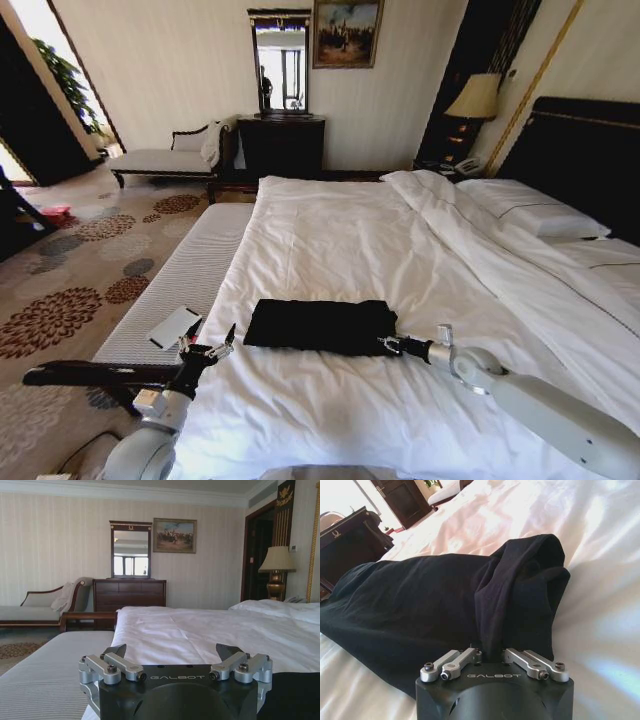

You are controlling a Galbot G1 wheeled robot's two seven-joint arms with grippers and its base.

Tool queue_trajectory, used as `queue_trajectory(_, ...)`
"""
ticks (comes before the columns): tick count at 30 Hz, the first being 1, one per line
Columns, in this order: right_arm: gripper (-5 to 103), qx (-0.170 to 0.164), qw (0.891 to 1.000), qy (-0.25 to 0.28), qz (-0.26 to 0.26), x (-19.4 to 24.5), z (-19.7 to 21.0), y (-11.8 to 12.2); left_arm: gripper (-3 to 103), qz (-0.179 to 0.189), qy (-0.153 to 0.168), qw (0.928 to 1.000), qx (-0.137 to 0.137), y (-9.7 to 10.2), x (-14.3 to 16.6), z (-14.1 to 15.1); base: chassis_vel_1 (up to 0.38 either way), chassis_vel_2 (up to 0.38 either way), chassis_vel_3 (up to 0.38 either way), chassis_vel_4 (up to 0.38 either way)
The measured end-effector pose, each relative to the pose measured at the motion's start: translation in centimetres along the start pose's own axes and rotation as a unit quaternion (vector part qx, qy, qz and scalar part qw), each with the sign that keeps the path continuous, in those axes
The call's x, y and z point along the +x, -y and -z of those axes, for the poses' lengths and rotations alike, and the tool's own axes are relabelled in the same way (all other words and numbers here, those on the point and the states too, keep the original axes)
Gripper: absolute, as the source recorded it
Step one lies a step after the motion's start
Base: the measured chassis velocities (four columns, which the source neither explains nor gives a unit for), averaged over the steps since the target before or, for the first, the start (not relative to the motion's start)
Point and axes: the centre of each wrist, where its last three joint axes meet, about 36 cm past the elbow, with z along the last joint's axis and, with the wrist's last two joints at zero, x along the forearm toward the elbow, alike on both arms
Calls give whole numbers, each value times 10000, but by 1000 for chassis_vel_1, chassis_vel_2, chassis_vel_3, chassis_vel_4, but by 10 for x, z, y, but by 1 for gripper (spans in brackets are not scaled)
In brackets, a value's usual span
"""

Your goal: Fold the clothes on the bed.

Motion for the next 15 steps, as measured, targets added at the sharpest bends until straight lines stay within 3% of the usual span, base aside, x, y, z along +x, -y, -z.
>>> queue_trajectory(2,4,14,10000,56,21,0,2,-2,100,0,0,10000,0,0,0,0,0,0,0,0)
queue_trajectory(15,4,178,9981,585,82,19,32,-11,100,0,0,10000,0,0,0,0,0,0,0,0)
